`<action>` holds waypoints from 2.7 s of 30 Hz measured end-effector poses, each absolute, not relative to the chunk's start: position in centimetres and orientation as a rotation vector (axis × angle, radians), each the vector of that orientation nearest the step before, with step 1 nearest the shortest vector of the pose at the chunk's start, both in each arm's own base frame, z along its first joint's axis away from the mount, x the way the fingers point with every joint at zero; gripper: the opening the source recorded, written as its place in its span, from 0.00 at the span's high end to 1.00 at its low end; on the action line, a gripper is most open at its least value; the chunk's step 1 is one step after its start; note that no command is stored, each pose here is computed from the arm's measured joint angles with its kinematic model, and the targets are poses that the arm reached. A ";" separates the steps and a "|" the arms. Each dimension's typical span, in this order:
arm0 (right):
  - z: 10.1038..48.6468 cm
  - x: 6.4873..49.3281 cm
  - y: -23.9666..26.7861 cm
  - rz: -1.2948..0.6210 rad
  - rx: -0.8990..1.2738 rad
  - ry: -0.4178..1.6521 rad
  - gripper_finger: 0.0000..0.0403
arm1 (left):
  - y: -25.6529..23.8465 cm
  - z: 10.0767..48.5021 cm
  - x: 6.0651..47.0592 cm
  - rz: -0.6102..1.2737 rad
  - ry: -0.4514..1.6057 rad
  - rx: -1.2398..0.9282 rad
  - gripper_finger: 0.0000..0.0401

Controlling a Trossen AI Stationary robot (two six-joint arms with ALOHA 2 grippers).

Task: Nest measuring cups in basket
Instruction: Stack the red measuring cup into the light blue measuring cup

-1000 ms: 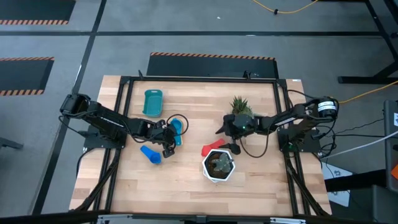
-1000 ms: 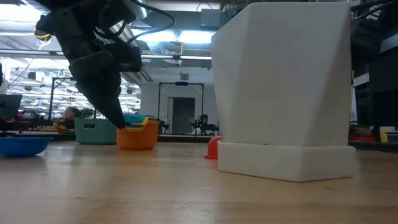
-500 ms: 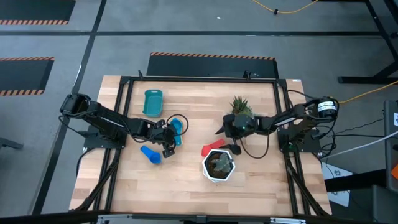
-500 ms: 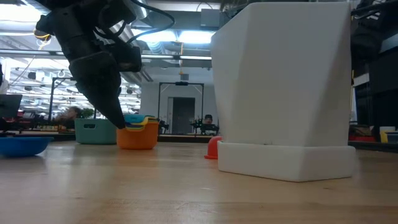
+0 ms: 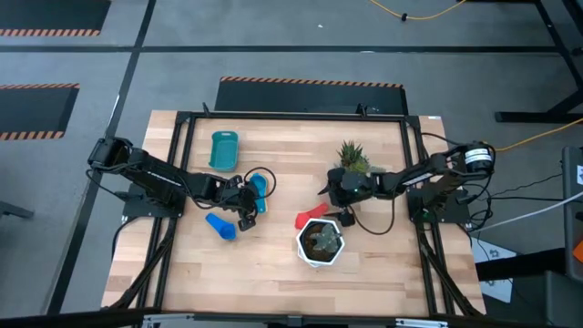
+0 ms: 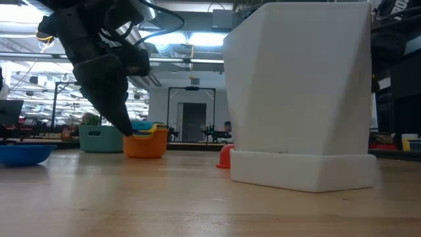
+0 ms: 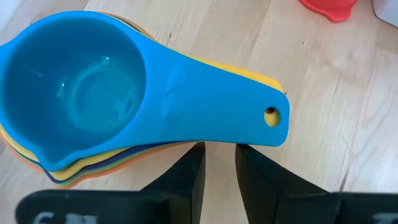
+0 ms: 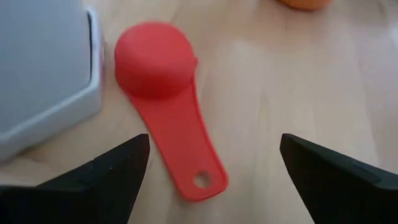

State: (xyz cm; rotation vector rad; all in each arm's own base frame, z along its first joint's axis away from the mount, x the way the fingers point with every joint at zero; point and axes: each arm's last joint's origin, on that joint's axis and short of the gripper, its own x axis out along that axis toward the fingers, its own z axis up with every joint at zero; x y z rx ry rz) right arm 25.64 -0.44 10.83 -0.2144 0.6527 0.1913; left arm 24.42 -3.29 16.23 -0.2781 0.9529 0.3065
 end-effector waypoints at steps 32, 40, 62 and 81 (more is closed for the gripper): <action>8.3 25.7 -0.7 0.239 -0.091 0.737 0.66 | -3.3 16.2 24.4 0.306 0.953 -0.278 0.80; 8.3 25.8 -0.7 0.222 -0.051 0.731 0.62 | -3.3 16.2 24.4 0.306 0.953 -0.278 0.80; 12.7 27.0 -1.4 -0.008 -0.088 0.416 0.65 | -3.3 16.2 24.4 0.306 0.953 -0.278 0.80; 18.1 28.1 -3.6 -0.095 0.072 0.138 0.65 | -3.4 16.2 24.4 0.271 0.963 -0.300 0.80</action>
